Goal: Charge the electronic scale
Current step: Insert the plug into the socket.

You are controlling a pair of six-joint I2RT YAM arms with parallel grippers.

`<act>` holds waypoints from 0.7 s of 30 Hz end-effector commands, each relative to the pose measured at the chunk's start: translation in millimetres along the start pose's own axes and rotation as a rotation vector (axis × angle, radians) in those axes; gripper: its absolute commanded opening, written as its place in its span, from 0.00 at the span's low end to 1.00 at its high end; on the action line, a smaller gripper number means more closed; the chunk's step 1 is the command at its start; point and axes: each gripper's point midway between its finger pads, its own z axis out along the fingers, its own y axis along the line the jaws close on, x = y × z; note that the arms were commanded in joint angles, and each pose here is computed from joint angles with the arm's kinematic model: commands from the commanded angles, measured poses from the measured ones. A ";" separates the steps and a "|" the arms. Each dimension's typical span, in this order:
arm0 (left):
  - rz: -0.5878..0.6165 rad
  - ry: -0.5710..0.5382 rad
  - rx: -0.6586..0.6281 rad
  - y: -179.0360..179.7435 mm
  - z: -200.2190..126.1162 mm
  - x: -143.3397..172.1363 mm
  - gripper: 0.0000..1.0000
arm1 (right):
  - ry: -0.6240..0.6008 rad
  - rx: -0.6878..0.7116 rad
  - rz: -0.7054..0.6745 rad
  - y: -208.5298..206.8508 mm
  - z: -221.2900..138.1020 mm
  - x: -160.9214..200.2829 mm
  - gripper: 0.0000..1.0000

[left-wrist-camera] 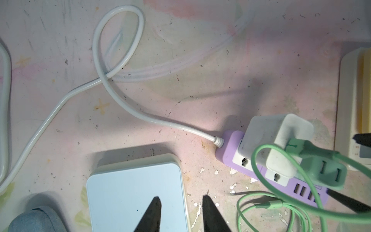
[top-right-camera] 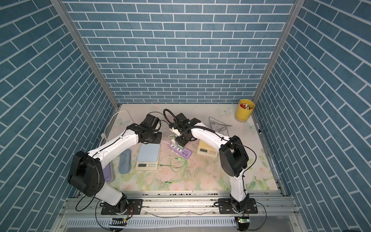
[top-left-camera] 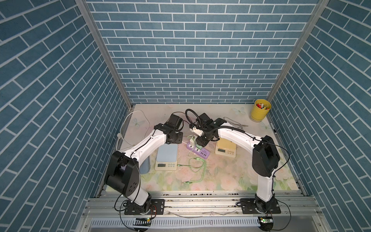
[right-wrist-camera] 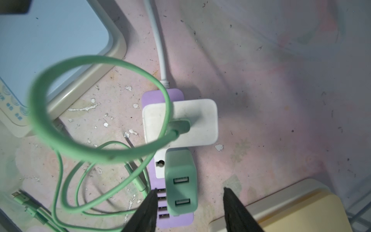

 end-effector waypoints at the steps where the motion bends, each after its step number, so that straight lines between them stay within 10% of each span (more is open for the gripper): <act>1: 0.028 -0.047 -0.008 4.8 -22.1 -11.1 0.38 | -0.075 -0.047 0.022 8.4 -23.4 -9.7 0.54; 10: 0.134 -0.135 0.150 -22.4 -51.3 -26.3 0.39 | -0.297 -0.146 0.180 3.8 -51.6 -9.3 0.55; 21: 0.246 -0.122 0.372 -94.4 -55.1 -25.1 0.37 | -0.328 -0.161 0.258 -8.3 -0.2 -4.9 0.50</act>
